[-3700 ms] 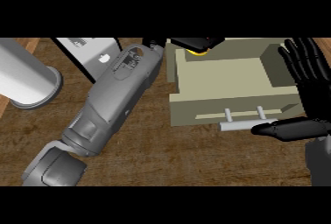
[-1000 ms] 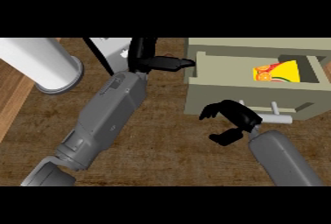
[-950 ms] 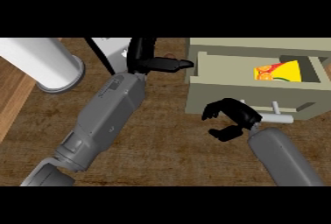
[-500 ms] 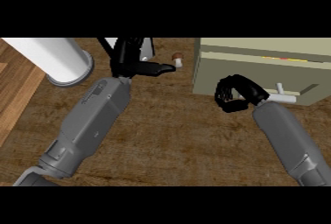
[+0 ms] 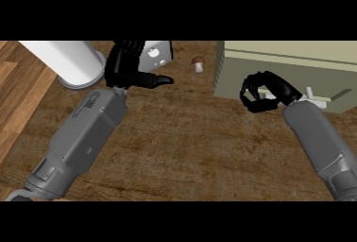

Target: Pick up the cup, place it into the drawer and close the drawer

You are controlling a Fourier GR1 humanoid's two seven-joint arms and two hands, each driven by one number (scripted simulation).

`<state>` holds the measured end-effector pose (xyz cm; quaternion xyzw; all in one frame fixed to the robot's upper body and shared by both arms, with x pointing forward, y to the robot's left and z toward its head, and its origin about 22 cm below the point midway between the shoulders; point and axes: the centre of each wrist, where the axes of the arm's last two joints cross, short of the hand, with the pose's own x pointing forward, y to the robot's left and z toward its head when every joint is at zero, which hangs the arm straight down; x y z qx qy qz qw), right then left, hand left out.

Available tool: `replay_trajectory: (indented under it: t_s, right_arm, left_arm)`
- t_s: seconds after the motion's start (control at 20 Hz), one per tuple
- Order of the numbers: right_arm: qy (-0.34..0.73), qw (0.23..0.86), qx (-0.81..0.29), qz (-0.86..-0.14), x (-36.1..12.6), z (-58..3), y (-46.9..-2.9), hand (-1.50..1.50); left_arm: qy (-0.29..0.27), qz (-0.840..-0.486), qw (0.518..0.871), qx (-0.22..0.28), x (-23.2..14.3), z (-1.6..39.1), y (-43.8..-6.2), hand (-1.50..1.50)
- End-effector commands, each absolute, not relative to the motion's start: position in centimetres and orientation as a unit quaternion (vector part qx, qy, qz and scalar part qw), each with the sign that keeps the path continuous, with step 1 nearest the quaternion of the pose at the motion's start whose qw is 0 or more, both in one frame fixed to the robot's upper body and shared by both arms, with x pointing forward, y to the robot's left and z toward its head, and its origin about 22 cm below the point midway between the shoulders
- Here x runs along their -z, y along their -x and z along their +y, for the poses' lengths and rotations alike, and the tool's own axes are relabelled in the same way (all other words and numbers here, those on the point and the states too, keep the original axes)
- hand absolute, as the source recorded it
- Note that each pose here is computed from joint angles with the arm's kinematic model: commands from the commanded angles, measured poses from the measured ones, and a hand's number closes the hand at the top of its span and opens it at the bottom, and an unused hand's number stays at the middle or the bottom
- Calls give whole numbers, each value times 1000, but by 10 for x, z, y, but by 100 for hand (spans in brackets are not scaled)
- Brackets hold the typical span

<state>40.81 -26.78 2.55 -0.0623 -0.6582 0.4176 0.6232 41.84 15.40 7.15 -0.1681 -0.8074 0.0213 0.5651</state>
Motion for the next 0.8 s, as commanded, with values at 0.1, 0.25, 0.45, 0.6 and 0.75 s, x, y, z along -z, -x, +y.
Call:
replay_trajectory:
  t_s: [0.1, 0.25, 0.45, 0.6, 0.75]
  right_arm:
    - [150, 604, -362, -694, -108, -300, -440, 150]
    - [147, 600, -356, -701, -118, -310, -439, 150]
    - [131, 599, -351, -707, -123, -317, -438, 150]
    - [117, 601, -342, -713, -125, -317, -437, 150]
    - [121, 604, -342, -710, -127, -322, -436, 150]
  left_arm:
    - [184, -801, 569, -14, -66, 158, -413, -150]
    - [184, -806, 563, -7, -68, 166, -414, -150]
    - [193, -801, 567, -5, -67, 165, -413, -150]
    - [199, -800, 566, -5, -61, 168, -409, -150]
    - [201, -801, 564, -13, -62, 168, -409, -150]
